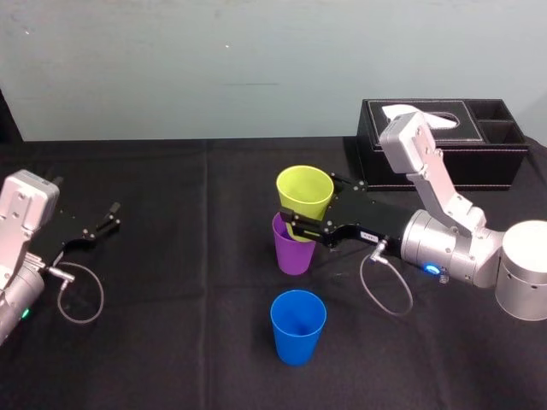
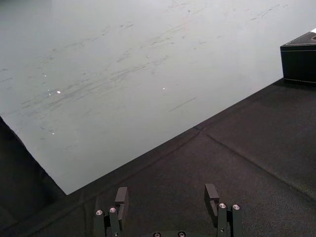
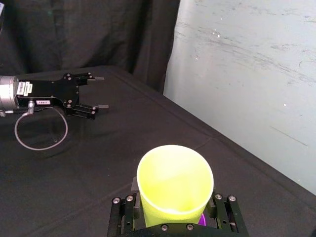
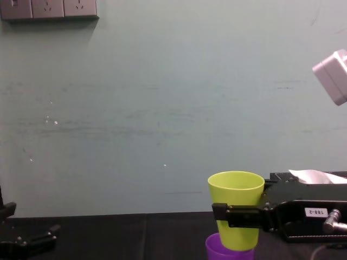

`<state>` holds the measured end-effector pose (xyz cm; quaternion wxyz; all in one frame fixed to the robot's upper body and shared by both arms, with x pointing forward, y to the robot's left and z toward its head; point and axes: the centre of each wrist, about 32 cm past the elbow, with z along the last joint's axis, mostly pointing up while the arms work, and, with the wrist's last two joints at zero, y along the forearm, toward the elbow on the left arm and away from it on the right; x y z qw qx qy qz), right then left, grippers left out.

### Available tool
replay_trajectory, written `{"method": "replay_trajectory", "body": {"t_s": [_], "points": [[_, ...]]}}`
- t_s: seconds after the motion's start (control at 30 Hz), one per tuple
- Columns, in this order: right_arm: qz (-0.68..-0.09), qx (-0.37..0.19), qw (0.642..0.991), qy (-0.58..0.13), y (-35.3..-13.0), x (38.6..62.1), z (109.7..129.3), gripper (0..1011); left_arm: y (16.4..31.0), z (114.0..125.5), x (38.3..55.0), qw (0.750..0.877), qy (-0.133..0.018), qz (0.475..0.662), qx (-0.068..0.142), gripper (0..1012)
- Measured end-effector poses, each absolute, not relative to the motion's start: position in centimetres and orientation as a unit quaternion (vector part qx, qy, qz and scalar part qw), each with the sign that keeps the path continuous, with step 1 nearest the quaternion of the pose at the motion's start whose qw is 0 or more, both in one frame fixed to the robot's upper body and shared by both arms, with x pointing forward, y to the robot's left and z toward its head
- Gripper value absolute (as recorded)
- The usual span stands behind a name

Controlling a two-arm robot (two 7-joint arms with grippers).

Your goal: Stack the three plastic cups sequentially using one hand.

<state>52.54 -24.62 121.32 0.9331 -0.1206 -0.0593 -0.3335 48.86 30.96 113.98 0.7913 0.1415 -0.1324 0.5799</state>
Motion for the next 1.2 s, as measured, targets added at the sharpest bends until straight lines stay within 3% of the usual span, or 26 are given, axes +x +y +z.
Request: {"method": "replay_trajectory", "body": {"t_s": [1.2], "points": [[-0.333,-0.122,0.933,-0.058,-24.3,53.8,119.9,731,31.0,114.0,48.9,0.791,-0.132,0.58,0.141,1010]]}}
